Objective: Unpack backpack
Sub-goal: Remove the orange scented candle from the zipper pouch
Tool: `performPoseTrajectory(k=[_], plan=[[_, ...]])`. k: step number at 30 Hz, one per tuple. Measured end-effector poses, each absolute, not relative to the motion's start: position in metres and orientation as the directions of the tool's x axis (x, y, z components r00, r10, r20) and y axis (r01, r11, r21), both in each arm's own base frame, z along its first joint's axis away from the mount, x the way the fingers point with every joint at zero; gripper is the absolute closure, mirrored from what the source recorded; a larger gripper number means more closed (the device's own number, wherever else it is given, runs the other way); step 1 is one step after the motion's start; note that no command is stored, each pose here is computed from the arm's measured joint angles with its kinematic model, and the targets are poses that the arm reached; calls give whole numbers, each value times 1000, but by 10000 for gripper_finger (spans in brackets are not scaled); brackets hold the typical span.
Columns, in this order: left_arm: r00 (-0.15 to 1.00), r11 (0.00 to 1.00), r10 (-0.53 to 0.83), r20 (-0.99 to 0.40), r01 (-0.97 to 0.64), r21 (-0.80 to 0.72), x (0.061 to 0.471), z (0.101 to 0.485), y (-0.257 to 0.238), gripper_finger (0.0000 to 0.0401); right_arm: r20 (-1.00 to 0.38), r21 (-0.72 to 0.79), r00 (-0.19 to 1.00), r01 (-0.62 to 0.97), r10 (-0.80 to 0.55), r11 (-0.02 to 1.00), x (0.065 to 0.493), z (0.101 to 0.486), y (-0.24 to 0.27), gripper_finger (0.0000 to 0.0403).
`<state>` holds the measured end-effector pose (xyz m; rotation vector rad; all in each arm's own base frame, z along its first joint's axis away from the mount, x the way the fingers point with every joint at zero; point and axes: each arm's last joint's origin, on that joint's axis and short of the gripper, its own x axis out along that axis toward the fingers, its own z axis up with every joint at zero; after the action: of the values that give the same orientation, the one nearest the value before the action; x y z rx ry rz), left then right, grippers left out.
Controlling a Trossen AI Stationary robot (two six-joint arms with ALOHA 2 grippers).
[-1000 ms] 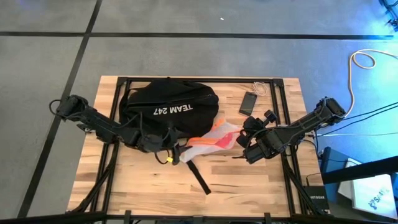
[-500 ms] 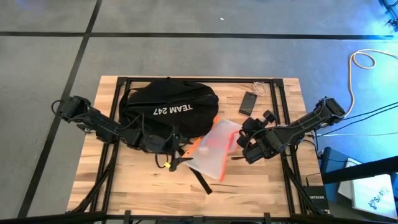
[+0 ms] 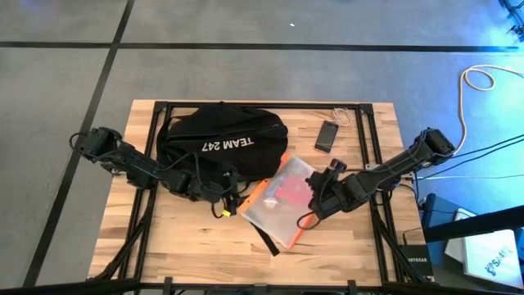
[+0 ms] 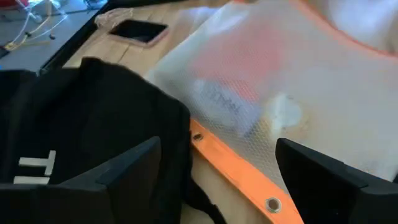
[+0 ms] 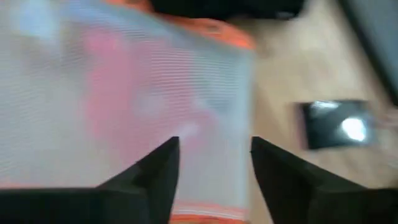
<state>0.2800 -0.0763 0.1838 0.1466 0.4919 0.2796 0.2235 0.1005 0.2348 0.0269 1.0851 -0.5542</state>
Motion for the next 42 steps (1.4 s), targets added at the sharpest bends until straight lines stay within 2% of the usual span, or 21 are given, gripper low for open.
performPoseTrajectory(k=[4,7,11,16,31,39,42], plan=[[838,962,265,-478,-193,195,288,167,-77,99,-852,-138,433,354,-293,925,234,230,108,156],[817,955,265,-512,-148,258,294,148,-78,99,-802,-135,518,329,-298,935,241,232,111,126],[830,925,218,-513,-8,380,304,126,-82,99,-752,-170,574,307,-324,937,247,234,111,106],[840,918,154,-521,74,391,318,111,-84,99,-749,-174,577,304,-326,937,247,234,111,102],[829,961,98,-550,65,270,322,106,-85,99,-756,-175,568,301,-324,937,249,231,113,102],[836,975,92,-541,34,217,327,97,-79,99,-775,-88,579,298,-253,951,255,227,116,102],[859,983,69,-508,28,181,331,93,-80,99,-790,-13,586,280,-182,960,262,222,114,102]])
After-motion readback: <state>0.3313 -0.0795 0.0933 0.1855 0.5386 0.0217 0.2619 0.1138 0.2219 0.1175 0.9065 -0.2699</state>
